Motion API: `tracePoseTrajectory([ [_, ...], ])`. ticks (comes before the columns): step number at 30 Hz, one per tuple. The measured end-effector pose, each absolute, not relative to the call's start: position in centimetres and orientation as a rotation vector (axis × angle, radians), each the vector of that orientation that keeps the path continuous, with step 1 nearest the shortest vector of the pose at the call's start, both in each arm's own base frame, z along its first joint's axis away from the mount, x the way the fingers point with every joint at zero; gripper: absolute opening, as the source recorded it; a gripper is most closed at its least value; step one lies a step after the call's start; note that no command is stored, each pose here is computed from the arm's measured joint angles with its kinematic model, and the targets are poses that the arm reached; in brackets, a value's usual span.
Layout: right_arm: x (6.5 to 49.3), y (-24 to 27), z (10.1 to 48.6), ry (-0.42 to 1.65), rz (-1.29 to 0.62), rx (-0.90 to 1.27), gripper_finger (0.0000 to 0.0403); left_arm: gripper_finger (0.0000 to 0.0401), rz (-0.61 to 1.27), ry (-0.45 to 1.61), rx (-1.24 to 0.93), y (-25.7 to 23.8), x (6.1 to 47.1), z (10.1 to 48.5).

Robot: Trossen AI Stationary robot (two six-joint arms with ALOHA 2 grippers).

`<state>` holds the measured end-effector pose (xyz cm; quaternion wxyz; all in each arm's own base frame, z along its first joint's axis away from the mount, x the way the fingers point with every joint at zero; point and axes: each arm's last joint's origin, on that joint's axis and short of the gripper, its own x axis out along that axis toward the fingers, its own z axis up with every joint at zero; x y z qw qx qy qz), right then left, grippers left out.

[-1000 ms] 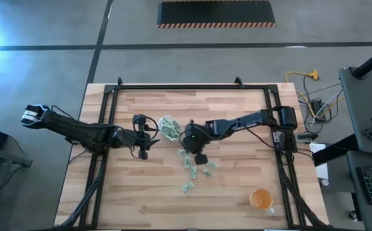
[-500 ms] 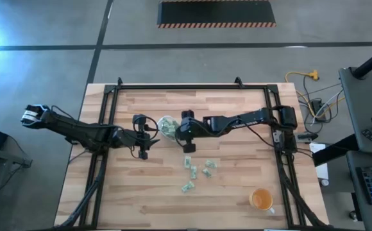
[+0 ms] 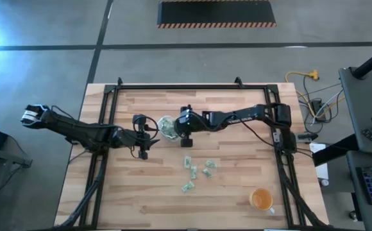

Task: Pick and place Stevia / Truvia into bins
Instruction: Put the stevia packet into the transparent bin

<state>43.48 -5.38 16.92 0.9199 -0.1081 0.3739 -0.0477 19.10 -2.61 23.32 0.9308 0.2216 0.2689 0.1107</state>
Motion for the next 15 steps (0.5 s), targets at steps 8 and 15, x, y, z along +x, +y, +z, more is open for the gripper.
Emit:
tracePoseTrajectory([
  [8, 43.7, -5.7, 15.4, 0.799, -0.081, -0.232, 0.0022, 0.018, 0.225, 0.558, 0.456, -2.6, 19.1, 23.2],
  [15, 43.7, -5.7, 15.4, 0.798, -0.081, -0.229, 0.0082, 0.018, 0.225, 0.558, 0.457, -2.6, 19.1, 23.2],
])
